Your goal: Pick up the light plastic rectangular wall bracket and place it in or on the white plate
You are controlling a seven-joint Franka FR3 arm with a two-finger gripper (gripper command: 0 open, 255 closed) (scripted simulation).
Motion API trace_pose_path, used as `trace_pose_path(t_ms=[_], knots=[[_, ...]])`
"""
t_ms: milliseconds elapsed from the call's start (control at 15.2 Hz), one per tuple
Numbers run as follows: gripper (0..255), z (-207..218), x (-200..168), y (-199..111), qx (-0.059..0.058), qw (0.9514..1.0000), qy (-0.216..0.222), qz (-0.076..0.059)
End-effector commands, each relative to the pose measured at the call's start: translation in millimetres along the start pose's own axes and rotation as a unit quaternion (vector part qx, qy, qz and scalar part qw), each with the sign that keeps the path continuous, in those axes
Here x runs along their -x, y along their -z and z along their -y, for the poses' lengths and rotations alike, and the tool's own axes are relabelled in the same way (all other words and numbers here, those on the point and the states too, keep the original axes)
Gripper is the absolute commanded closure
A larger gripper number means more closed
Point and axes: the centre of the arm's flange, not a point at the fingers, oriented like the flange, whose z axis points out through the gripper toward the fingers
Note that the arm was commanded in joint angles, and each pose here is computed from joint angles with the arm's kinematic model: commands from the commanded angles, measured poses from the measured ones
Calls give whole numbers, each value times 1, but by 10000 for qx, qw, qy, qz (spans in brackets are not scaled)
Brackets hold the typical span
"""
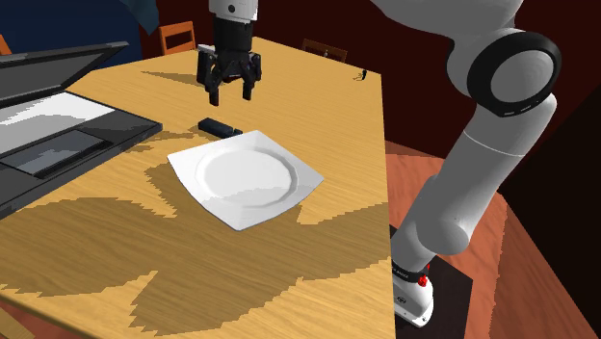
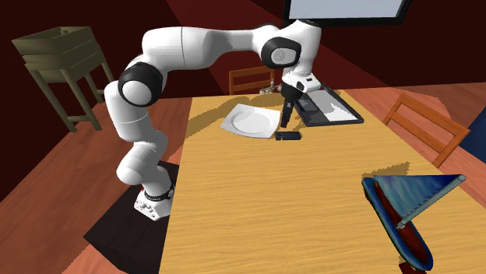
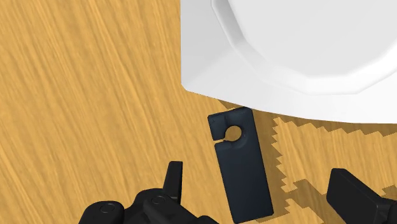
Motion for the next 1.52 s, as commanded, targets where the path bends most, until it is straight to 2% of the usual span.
trace_pose_path(t_ms=[0, 594, 660, 726, 792, 858, 924, 1452], knots=[[255, 0, 0, 0, 0, 10000, 0, 0], [255, 0, 0, 0, 0, 10000, 0, 0], [0, 0, 0, 0, 0, 10000, 0, 0], [0, 0, -5, -11, -28, 9984, 559, -86], [0, 0, -9, -22, -55, 9936, 1116, -171], [0, 0, -14, -33, -82, 9856, 1670, -256], [0, 1, -16, -36, -89, 9831, 1805, -276], [0, 2, -17, -76, -89, 9831, 1805, -277]])
